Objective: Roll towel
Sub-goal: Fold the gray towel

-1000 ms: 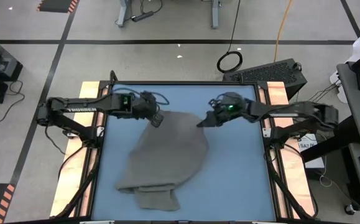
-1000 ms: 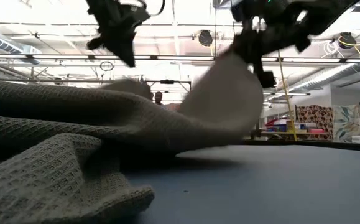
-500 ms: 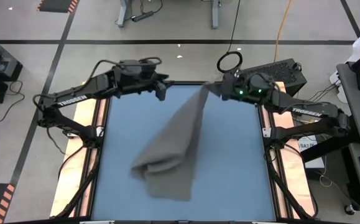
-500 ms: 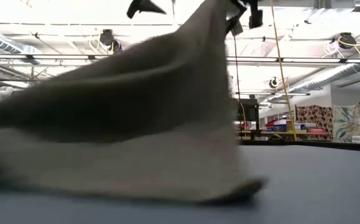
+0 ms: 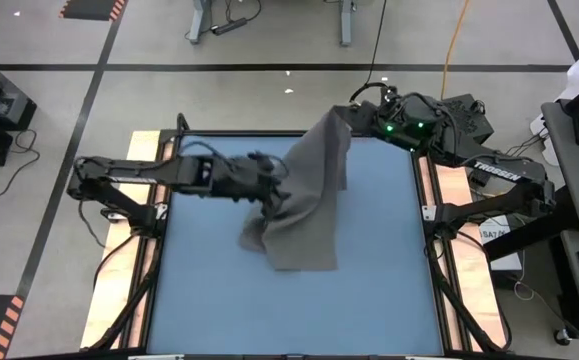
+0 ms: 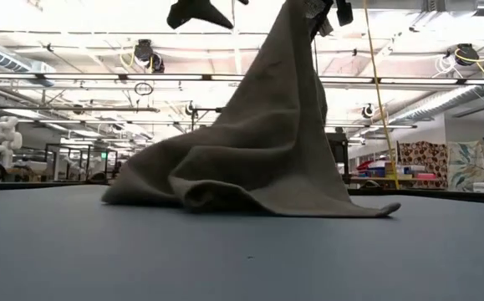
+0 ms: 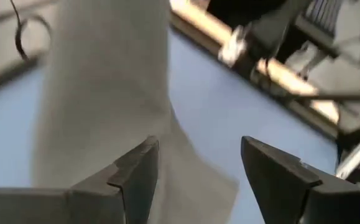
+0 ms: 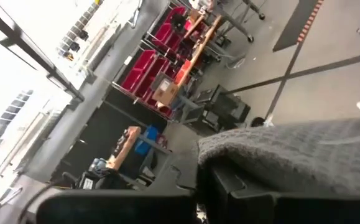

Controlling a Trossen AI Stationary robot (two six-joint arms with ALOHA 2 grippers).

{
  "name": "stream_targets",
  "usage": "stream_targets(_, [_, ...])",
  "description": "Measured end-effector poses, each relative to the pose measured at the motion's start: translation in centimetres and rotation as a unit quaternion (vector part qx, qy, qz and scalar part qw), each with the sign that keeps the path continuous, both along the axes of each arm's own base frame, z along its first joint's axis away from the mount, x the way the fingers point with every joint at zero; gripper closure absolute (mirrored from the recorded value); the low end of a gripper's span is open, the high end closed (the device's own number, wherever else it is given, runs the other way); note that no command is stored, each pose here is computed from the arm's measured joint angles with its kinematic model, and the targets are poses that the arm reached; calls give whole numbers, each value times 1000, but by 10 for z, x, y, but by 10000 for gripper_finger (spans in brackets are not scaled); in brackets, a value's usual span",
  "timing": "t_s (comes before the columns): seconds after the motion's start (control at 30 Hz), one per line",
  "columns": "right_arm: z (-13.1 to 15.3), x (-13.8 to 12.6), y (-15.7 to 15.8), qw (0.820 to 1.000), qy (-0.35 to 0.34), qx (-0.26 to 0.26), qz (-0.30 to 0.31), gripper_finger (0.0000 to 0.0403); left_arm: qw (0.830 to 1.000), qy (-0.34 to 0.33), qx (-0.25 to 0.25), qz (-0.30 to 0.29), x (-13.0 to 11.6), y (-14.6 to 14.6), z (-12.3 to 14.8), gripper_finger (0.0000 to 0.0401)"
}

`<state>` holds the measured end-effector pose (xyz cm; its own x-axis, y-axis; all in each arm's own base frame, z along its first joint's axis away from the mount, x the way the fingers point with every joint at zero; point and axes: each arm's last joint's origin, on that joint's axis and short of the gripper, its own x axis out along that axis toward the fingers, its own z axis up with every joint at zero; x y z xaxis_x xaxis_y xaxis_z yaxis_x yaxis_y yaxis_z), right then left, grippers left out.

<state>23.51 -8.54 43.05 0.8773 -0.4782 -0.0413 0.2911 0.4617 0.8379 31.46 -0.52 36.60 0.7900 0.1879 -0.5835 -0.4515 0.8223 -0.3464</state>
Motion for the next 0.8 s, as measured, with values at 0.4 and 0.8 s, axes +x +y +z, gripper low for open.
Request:
stream_targets(0.4, [-10, -2, -2, 999, 53, 7, -10, 403, 967, 129, 87, -202, 57, -81, -92, 170])
stream_targets(0.8, [-20, -8, -13, 993, 110, 17, -32, 403, 943, 136, 88, -291, 105, -118, -189, 170])
